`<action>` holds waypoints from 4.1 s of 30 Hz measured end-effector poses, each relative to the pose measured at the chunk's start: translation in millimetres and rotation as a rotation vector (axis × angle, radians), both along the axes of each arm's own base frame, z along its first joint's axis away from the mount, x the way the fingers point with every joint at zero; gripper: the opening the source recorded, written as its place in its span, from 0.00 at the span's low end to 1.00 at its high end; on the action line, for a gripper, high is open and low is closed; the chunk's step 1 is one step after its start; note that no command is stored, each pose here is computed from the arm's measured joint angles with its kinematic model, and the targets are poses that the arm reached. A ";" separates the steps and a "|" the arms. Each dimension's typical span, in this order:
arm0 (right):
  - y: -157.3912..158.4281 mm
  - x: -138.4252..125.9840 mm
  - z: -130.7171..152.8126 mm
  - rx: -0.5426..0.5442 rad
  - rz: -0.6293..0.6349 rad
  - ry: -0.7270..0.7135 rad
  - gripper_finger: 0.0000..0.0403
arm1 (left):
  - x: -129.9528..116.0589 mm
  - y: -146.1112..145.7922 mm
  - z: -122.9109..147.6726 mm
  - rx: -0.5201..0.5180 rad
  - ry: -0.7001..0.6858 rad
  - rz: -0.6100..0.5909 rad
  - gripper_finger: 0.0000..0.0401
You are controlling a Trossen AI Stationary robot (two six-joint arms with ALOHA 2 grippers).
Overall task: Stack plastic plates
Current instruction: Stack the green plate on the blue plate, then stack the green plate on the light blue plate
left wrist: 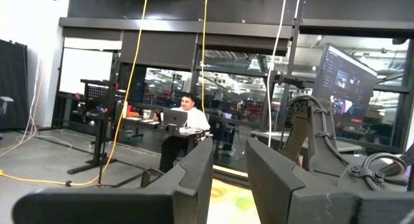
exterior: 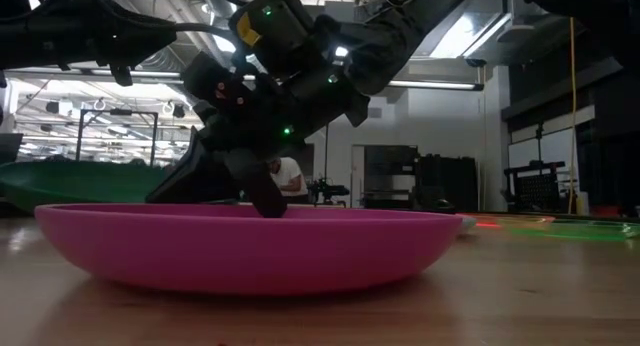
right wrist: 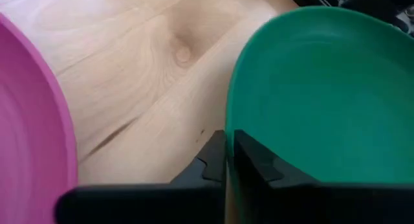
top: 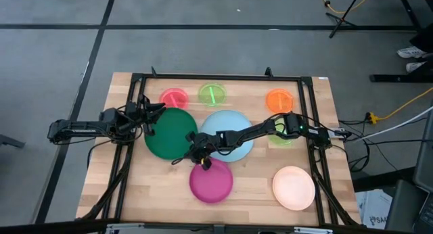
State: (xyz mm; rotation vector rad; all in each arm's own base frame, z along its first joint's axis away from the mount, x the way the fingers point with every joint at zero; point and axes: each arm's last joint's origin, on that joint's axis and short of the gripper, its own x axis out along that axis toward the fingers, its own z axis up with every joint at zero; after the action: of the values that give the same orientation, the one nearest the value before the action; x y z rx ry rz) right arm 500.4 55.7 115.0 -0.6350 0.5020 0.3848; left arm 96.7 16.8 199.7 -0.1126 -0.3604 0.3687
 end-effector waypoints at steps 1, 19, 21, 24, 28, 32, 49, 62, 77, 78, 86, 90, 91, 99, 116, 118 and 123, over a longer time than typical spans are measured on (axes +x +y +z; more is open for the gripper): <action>0.0 0.0 0.0 0.001 -0.001 0.000 0.08 | 0.0 0.0 0.0 0.000 0.000 0.000 0.21; -19.7 0.9 -2.3 0.065 -0.137 0.034 0.34 | 0.0 0.0 0.0 -0.002 0.000 0.000 0.22; -18.9 0.9 -2.2 0.064 -0.132 0.033 0.32 | 0.0 0.0 0.0 -0.002 0.000 0.000 0.22; -17.4 0.7 -2.2 0.055 -0.115 0.031 0.25 | 0.0 0.0 0.0 -0.002 0.000 0.000 0.22; -16.9 1.1 -1.7 0.057 -0.105 0.024 0.12 | 0.0 0.0 0.0 -0.002 0.000 0.000 0.22; -16.8 1.9 -0.4 0.045 -0.097 0.007 0.01 | 0.0 0.0 0.0 -0.001 0.000 0.000 0.22; -9.8 -19.4 76.9 -0.020 -0.126 -0.029 0.01 | 0.2 -0.3 -0.1 -0.005 -0.002 -0.014 0.22; -10.1 -114.8 99.8 0.049 -0.290 -0.038 0.00 | -0.3 -0.4 1.3 0.020 -0.008 -0.008 0.22; -13.1 -169.7 37.4 0.189 -0.390 0.120 0.00 | 4.1 0.6 5.0 0.080 0.017 0.039 0.21; -11.5 -170.2 37.5 0.202 -0.389 0.118 0.00 | 4.4 0.5 5.6 0.090 0.014 0.036 0.21; 9.7 -176.5 34.6 0.192 -0.417 0.116 0.00 | 4.1 0.3 10.5 0.144 -0.019 0.054 0.21; 13.8 -177.9 34.4 0.214 -0.470 0.111 0.00 | 3.9 0.2 11.2 0.153 -0.024 0.053 0.21; 15.9 -178.8 34.1 0.217 -0.482 0.112 0.00 | 4.0 0.2 11.1 0.156 -0.022 0.053 0.21; 30.7 -189.8 27.4 0.268 -0.601 0.183 0.00 | 4.7 -2.0 11.2 0.206 -0.017 -0.010 0.21; 34.6 -183.7 20.4 0.343 -0.688 0.119 0.00 | 8.4 -4.6 8.8 0.144 -0.023 -0.146 0.21; 32.3 -183.4 20.4 0.354 -0.718 0.111 0.00 | 8.0 -4.0 9.4 0.117 -0.037 -0.135 0.21; 30.9 -182.8 20.6 0.391 -0.737 0.112 0.10 | 8.5 -3.8 8.2 0.089 -0.032 -0.140 0.21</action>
State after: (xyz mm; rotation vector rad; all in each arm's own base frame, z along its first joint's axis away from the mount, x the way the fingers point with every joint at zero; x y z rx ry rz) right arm 317.7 86.6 135.5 -0.0252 0.7059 -0.1834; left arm 105.2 13.0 208.0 -0.0565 -0.3977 0.2127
